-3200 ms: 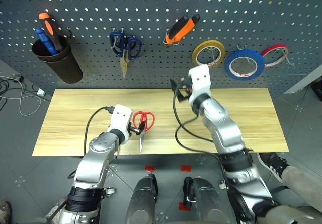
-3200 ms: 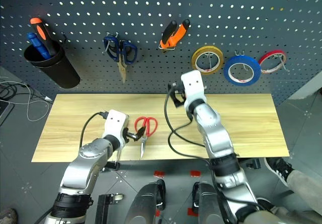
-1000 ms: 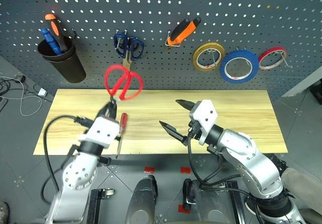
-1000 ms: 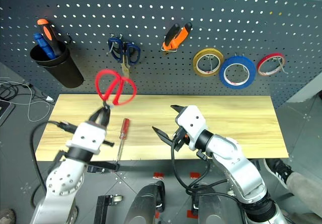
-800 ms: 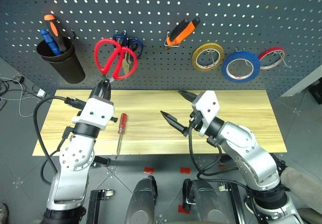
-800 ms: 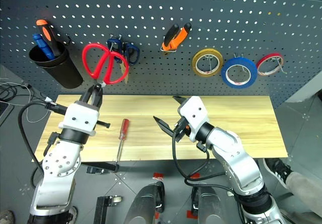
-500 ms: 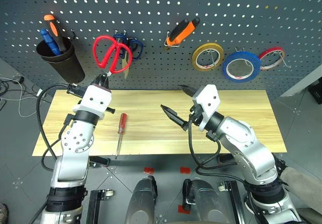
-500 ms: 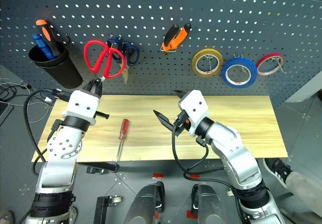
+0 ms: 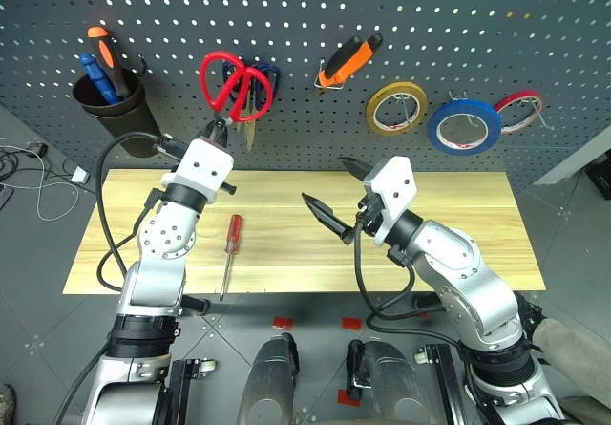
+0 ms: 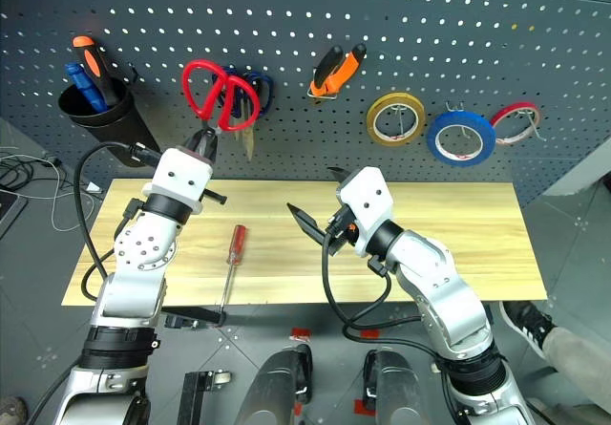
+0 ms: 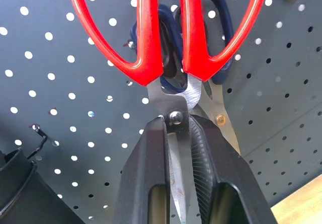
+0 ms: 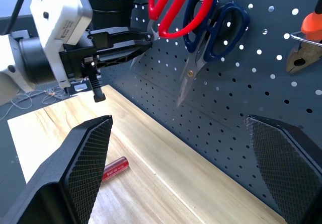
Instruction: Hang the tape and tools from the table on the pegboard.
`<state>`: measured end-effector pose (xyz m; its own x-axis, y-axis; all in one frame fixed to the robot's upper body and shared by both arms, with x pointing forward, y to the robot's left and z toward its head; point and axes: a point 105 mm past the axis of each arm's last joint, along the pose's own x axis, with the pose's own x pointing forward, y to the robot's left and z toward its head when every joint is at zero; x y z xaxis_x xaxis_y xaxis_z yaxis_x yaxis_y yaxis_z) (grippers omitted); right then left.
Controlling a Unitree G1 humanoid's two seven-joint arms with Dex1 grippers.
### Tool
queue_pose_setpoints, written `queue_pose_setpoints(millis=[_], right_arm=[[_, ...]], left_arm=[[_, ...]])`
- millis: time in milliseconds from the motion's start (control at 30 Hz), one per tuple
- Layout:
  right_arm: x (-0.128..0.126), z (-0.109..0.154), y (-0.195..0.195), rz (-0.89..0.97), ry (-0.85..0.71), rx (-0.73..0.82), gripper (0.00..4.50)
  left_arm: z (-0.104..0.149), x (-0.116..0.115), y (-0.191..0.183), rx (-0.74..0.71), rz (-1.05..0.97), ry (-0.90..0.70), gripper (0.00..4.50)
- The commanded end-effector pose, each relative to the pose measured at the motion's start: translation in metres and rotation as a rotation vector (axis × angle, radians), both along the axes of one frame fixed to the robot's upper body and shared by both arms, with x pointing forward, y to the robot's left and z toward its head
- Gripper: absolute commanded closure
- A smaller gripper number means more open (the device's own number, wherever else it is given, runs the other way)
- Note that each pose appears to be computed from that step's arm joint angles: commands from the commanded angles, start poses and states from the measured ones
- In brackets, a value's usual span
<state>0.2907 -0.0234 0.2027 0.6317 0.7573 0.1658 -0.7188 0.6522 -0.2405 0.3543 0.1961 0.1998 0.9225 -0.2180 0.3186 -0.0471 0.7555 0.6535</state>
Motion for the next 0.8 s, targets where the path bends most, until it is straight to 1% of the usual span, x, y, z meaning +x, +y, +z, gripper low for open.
queue_pose_setpoints(millis=[33,200,400,500,600,733,800], right_arm=[[-0.009,0.012,-0.001,0.004,-0.048,0.025,0.00],[-0.009,0.012,0.000,0.014,-0.046,0.027,0.00],[-0.008,0.014,0.000,0.023,-0.048,0.025,0.00],[-0.008,0.014,0.000,0.024,-0.049,0.024,0.00],[-0.007,0.014,0.000,0.025,-0.049,0.024,0.00],[-0.007,0.016,0.001,0.029,-0.051,0.029,0.00],[-0.007,0.016,0.001,0.030,-0.052,0.031,0.00]], left_arm=[[0.004,-0.015,-0.010,0.006,-0.029,-0.028,4.22],[0.001,-0.017,-0.012,-0.003,-0.013,-0.005,4.22],[0.012,-0.006,-0.014,-0.026,0.016,-0.014,4.22],[0.012,0.001,-0.012,-0.038,0.038,-0.001,4.22],[0.008,0.010,-0.010,-0.065,0.064,0.031,4.22],[-0.016,0.026,-0.011,-0.098,0.074,0.175,4.22],[-0.020,0.028,-0.013,-0.105,0.061,0.202,4.22]])
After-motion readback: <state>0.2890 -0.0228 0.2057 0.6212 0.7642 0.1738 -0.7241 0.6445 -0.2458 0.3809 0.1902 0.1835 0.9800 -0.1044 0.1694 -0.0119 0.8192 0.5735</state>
